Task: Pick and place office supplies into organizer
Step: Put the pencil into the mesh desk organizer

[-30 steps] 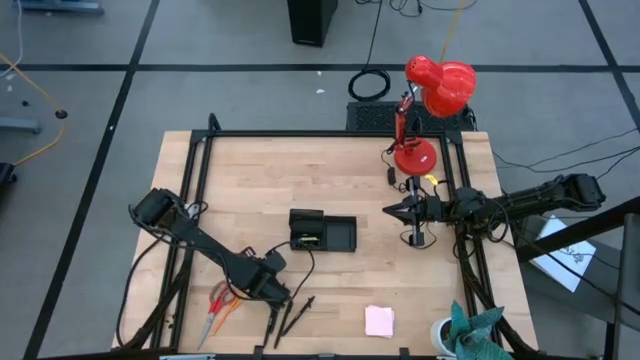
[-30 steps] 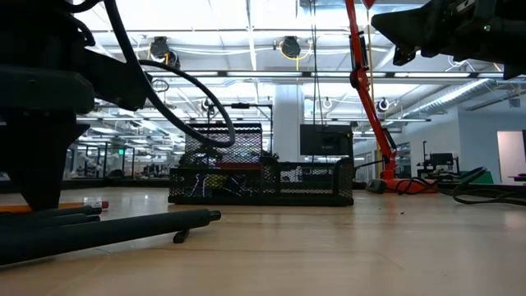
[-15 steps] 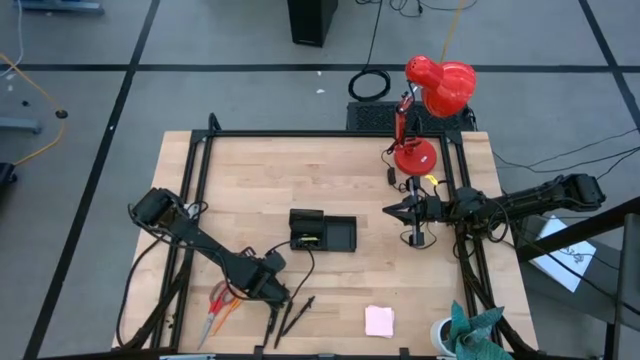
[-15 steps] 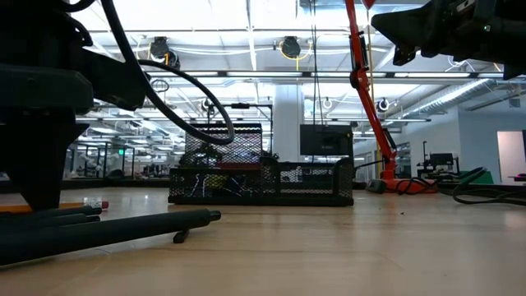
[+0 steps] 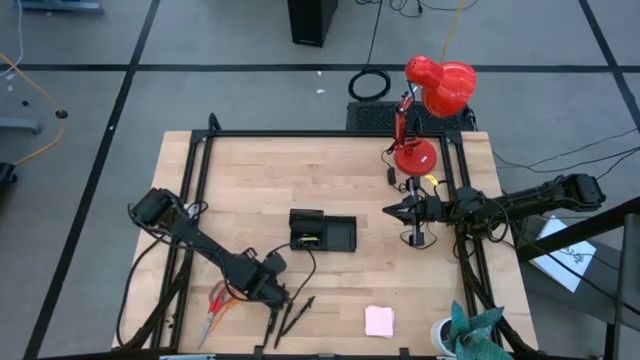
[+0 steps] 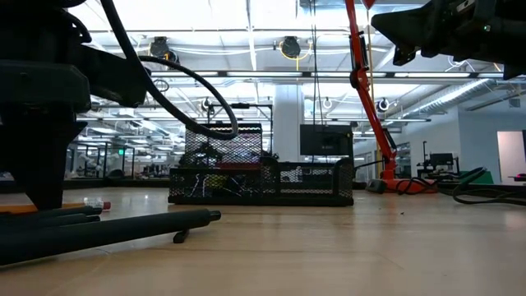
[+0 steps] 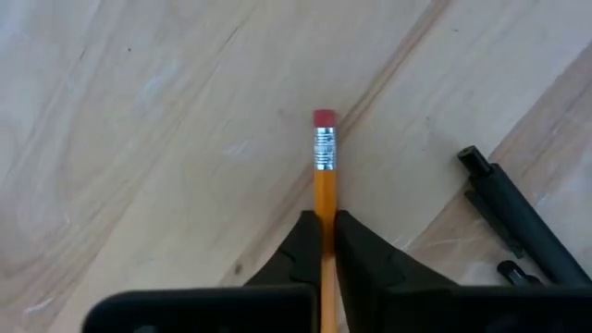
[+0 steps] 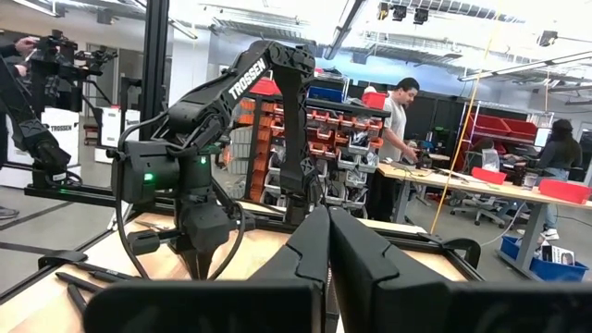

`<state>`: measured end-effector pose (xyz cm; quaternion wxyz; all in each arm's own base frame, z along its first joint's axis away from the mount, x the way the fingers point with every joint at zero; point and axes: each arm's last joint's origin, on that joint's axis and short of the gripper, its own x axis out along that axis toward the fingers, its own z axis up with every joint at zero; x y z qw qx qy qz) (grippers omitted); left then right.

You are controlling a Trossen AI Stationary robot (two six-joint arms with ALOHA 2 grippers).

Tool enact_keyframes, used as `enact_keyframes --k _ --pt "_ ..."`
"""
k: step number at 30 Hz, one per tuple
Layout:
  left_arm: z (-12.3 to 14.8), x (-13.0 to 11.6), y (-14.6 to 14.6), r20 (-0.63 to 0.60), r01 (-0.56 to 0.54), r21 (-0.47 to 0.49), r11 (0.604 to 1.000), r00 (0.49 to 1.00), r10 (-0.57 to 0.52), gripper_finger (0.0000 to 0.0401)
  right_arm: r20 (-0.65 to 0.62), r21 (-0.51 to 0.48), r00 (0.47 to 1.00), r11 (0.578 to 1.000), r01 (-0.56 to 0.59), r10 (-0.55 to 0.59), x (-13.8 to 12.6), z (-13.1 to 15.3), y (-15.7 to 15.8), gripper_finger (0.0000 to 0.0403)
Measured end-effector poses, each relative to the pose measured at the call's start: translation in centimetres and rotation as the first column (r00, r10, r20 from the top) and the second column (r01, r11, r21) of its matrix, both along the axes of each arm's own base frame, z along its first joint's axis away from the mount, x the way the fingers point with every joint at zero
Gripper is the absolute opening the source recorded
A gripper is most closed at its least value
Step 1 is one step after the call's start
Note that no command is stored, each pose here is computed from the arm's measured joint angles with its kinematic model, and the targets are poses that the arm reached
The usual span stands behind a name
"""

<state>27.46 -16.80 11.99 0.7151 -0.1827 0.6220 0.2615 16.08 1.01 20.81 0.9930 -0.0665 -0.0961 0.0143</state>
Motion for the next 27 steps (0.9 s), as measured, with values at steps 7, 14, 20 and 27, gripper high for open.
enact_keyframes --k 7,14,20,27 --pt "0.0 0.1 0.0 0.042 0.036 0.057 0.998 0.998 -0.039 0.0020 0.000 0.000 1.000 1.000 0.000 0.000 0.0 0.0 0.0 0.0004" --pt "0.0 0.3 -0.5 0.114 0.072 0.171 0.983 0.989 -0.092 0.0032 0.000 0.000 1.000 1.000 0.000 0.000 0.0 0.0 0.0 0.0004" --pt "0.6 0.9 -0.8 0.145 0.111 0.238 0.965 0.978 -0.148 0.0014 0.000 0.000 1.000 1.000 0.000 0.000 0.0 0.0 0.0 0.0004" --pt "0.9 1.7 -0.5 0.164 0.128 0.245 0.961 0.972 -0.171 0.0024 0.000 0.000 1.000 1.000 0.000 0.000 0.0 0.0 0.0 0.0004"
